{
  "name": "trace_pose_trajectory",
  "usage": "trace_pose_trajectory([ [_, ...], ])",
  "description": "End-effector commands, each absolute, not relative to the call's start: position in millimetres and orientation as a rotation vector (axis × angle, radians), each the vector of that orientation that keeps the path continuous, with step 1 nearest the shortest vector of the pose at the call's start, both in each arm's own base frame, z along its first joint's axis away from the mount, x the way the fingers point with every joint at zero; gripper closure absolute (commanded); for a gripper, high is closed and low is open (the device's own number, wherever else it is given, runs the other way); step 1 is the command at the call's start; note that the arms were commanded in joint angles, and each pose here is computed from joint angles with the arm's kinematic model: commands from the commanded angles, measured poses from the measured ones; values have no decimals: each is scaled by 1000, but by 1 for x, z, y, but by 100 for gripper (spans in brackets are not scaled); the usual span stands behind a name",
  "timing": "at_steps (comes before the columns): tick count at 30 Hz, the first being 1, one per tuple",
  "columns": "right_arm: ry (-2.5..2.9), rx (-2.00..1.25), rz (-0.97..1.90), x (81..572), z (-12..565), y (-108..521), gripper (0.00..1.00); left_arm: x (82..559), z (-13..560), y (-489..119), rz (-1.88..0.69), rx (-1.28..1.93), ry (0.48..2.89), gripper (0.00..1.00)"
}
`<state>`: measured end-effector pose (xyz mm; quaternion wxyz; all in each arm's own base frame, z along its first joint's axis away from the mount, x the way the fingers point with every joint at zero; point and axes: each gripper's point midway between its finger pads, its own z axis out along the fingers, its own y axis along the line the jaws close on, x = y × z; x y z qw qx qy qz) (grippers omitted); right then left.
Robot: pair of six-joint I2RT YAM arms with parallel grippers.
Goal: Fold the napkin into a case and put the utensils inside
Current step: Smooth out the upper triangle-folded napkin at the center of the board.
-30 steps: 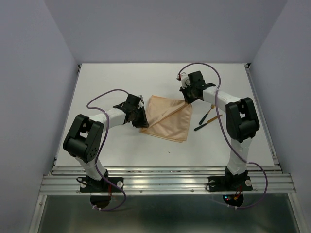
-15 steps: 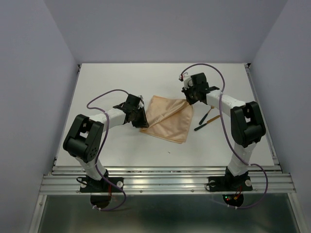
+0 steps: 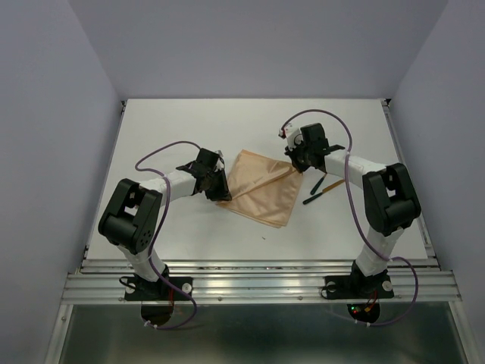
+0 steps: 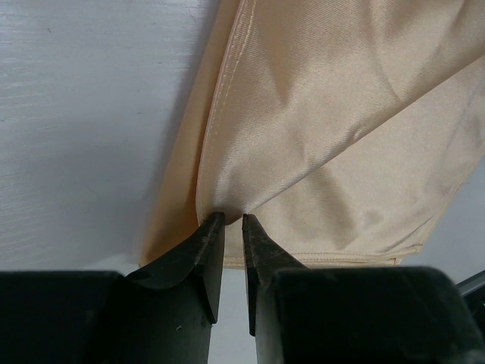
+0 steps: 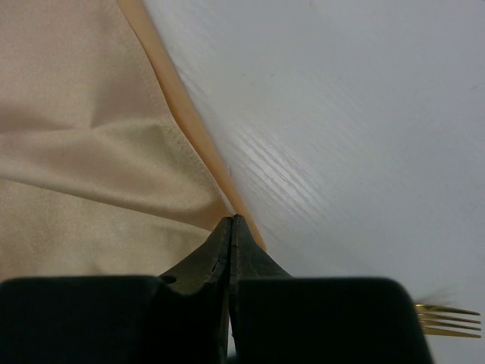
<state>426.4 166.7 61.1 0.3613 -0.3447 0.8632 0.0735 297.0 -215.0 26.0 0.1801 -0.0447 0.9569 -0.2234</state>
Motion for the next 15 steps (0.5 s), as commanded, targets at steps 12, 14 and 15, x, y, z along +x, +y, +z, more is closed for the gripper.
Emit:
trace_pose_trajectory([
  [12, 2086, -887, 161, 437, 97, 168, 99, 297, 29, -214, -627, -100, 2684, 73],
  [14, 2096, -887, 157, 434, 93, 166, 99, 296, 29, -214, -625, -101, 2685, 73],
  [15, 2103, -885, 153, 433, 91, 165, 99, 296, 30, -213, -625, -100, 2683, 73],
])
